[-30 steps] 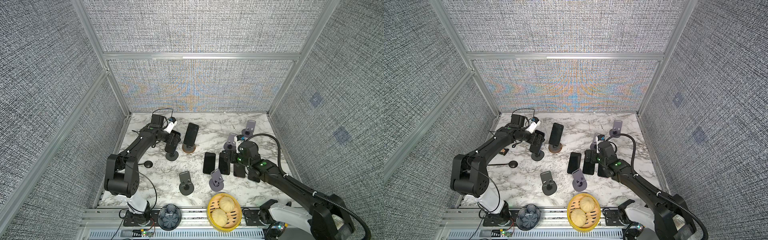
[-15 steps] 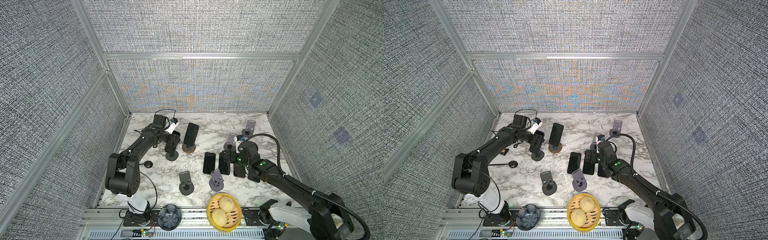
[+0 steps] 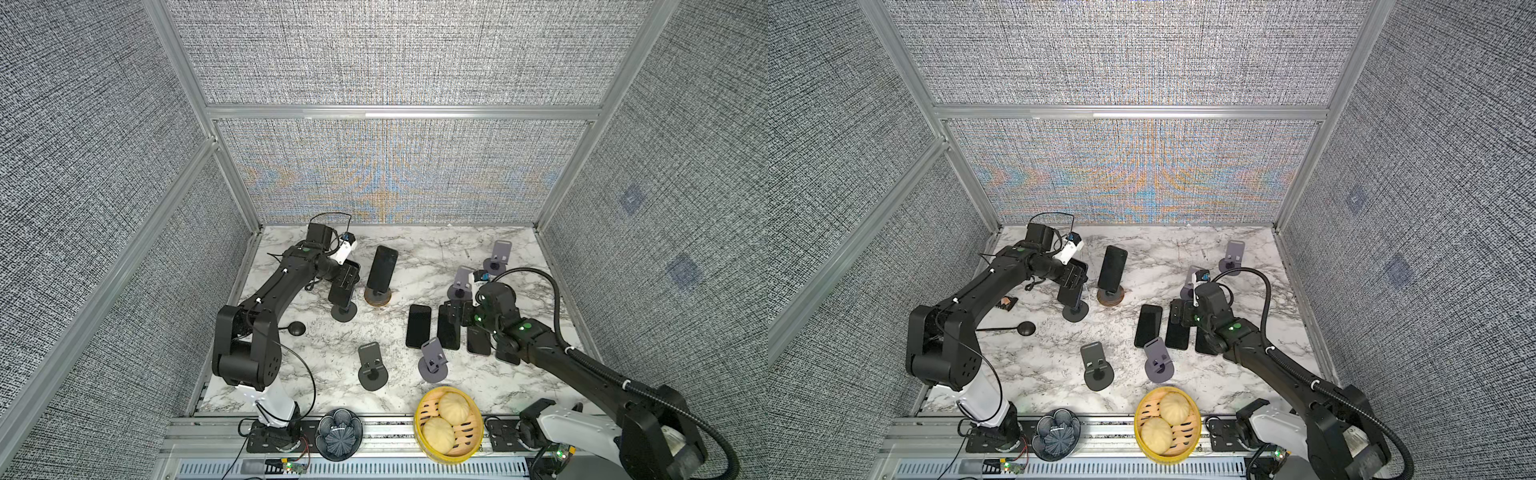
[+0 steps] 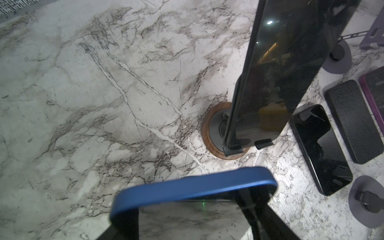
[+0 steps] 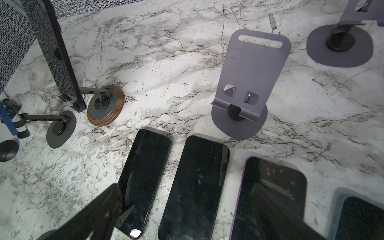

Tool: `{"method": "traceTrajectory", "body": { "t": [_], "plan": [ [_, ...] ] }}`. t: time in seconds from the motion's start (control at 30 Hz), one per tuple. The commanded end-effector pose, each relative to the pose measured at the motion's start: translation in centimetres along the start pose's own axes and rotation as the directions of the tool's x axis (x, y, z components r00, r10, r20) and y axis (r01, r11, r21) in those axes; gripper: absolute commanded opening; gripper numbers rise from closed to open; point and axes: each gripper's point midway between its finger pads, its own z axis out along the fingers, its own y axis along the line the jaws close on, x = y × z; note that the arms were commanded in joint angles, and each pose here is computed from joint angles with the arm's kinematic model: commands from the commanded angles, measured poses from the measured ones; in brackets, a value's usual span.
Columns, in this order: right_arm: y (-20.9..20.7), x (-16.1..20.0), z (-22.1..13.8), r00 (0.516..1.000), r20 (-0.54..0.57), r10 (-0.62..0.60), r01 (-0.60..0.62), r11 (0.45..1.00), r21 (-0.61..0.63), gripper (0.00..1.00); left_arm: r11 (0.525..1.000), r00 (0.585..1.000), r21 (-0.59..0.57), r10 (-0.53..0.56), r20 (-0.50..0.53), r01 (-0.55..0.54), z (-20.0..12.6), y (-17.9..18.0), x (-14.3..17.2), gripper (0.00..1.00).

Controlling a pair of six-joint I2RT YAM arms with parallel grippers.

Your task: Remove the phone from the phone stand

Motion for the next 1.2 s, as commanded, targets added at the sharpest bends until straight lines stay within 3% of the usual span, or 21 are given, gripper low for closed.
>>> {"method": "traceTrajectory", "body": {
  "t": [0.0,0.23,0.57,0.83,1.17],
  "plan": [
    [-0.2,-0.4,-0.1,1.000,0.012,0.008,-0.008,1.000,0.014,0.99,1.000,1.000,0.014,-0.016,0.013,0.016,-1.2,-0.5,-0.7,0.66],
    [-0.3,-0.3,0.1,1.000,0.007,0.012,-0.012,1.000,0.019,0.99,0.998,0.997,-0.008,-0.068,0.035,0.068,-4.8,-1.0,-2.2,0.65],
    [-0.5,-0.2,0.2,1.000,0.008,0.015,-0.015,0.999,0.035,0.99,0.987,0.979,0.095,-0.141,0.147,0.128,-7.4,-4.9,-3.4,0.63],
    [-0.6,-0.2,0.4,1.000,0.005,0.018,-0.018,0.999,0.040,0.99,0.988,0.978,0.082,-0.143,0.150,0.132,-6.7,-8.3,-2.3,0.61],
    [-0.9,0.0,0.8,1.000,-0.004,0.016,-0.016,0.998,0.055,0.99,0.986,0.988,0.111,-0.132,0.081,0.123,-2.7,-12.3,-0.4,0.61]
  ]
}}
